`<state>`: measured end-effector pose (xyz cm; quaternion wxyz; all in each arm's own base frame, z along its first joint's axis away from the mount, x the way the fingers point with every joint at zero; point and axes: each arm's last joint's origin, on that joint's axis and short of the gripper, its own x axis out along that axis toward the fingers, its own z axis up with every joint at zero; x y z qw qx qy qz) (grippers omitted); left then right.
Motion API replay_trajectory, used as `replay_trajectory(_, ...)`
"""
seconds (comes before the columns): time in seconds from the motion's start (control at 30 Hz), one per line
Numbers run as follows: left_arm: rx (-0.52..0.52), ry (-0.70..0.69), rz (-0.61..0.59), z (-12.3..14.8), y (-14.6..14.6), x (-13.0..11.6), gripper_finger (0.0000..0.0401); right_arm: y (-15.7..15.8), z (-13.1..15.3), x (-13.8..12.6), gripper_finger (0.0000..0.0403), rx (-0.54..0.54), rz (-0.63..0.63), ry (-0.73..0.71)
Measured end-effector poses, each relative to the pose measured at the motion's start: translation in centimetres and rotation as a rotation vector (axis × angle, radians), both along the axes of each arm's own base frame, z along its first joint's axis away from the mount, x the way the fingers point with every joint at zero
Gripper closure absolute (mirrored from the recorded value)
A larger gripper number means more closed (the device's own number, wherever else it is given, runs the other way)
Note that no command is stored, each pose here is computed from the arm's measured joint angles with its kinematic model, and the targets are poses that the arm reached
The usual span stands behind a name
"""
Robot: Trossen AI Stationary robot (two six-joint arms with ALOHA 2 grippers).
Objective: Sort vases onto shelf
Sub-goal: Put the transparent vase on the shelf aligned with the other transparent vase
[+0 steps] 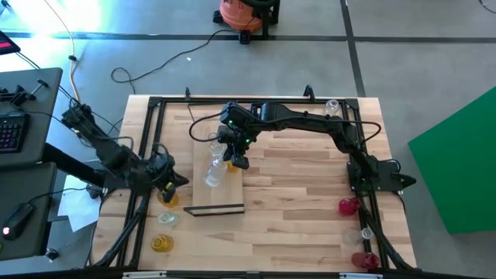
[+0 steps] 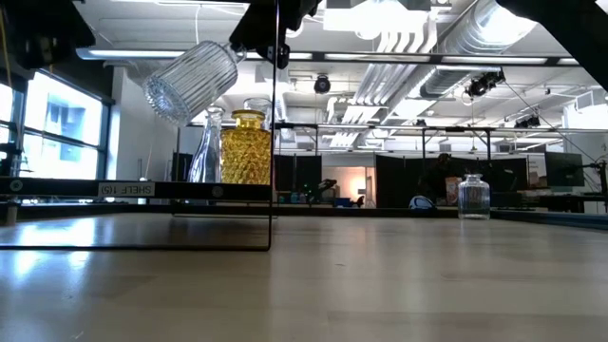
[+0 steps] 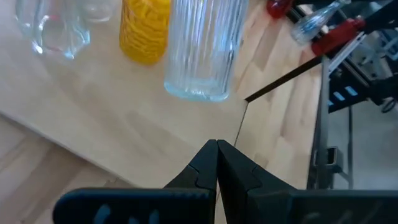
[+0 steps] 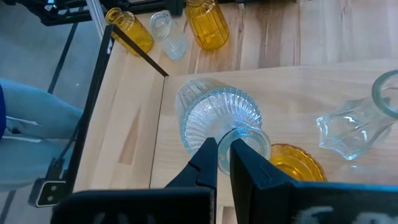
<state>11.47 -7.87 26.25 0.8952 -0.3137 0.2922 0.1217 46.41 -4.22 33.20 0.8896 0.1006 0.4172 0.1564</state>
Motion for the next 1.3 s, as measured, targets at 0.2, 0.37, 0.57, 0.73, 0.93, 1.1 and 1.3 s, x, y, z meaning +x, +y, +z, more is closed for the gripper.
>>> replay_trajectory(0.2,0.049,-0.004,0.063,-0.9,-0.7,1.6,0.0401,0.1,0.0,0.0,0.0402,-0.006,0.006,-0.001)
replay_trajectory(0.37,0.083,0.037,0.088,-1.8,-0.9,3.3,0.0401,1.2,-0.9,0.4,0.0402,-0.023,0.042,0.017)
replay_trajectory(0.57,0.105,0.041,0.091,-2.5,-1.3,5.1,0.0401,2.1,-2.2,0.6,0.0402,-0.085,0.030,0.054)
replay_trajectory(0.73,0.089,0.054,0.063,-3.1,-1.4,6.4,0.0401,2.0,-2.1,0.7,0.0402,-0.090,0.025,0.039)
replay_trajectory(0.93,0.081,0.056,0.052,-3.6,-1.2,7.8,0.0401,2.0,-2.0,0.7,0.0402,-0.093,0.034,0.031)
replay_trajectory(1.1,0.051,0.069,0.037,-3.7,-1.1,8.1,0.0401,2.3,-2.1,0.8,0.0402,-0.058,0.055,0.030)
replay_trajectory(1.3,0.031,0.080,0.015,-3.8,-1.2,8.1,0.0401,3.5,-3.4,1.7,0.0402,-0.072,0.091,0.026)
